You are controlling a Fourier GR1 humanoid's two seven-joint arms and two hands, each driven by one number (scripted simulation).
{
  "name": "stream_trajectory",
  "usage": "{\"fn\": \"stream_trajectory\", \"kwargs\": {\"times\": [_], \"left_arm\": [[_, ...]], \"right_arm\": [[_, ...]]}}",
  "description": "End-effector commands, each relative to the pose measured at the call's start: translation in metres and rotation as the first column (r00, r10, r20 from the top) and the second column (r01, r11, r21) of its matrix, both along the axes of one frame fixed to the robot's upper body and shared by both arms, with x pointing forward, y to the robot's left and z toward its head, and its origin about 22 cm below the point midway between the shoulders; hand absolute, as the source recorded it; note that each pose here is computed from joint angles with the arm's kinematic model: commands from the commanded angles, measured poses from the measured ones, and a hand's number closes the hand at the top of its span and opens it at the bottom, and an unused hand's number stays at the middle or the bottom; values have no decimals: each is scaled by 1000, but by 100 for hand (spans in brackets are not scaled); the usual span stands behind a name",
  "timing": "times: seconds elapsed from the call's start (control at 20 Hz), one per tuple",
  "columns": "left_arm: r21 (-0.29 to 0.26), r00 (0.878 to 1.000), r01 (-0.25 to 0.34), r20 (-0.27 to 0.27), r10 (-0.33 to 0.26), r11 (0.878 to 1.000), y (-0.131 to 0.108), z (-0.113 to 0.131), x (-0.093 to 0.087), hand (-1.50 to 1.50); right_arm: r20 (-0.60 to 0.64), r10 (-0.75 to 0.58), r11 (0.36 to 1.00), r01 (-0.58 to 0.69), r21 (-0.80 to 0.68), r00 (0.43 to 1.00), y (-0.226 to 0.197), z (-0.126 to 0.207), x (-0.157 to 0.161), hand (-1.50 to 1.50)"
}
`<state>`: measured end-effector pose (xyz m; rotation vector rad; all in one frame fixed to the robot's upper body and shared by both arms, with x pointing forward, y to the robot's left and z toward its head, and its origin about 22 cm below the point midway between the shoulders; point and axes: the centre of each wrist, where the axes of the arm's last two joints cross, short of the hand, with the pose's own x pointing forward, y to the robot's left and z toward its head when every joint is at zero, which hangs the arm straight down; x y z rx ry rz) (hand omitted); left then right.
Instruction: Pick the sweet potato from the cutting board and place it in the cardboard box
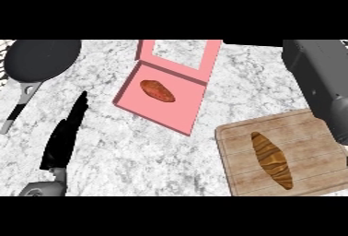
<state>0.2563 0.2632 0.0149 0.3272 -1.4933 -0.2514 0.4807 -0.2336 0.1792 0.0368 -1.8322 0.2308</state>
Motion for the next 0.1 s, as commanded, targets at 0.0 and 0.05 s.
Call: {"fn": "stream_trajectory", "kwargs": {"times": [0.0,0.05], "left_arm": [[5,1000,2,11,-2,1000,-5,-2,3,0],[5,1000,-6,9,6,1000,-12,-2,1,0]], "right_arm": [[18,24,1000,-24,-8,1000,-56,7,-7,-150],[18,37,999,-36,-21,999,-62,-2,-10,-150]]}}
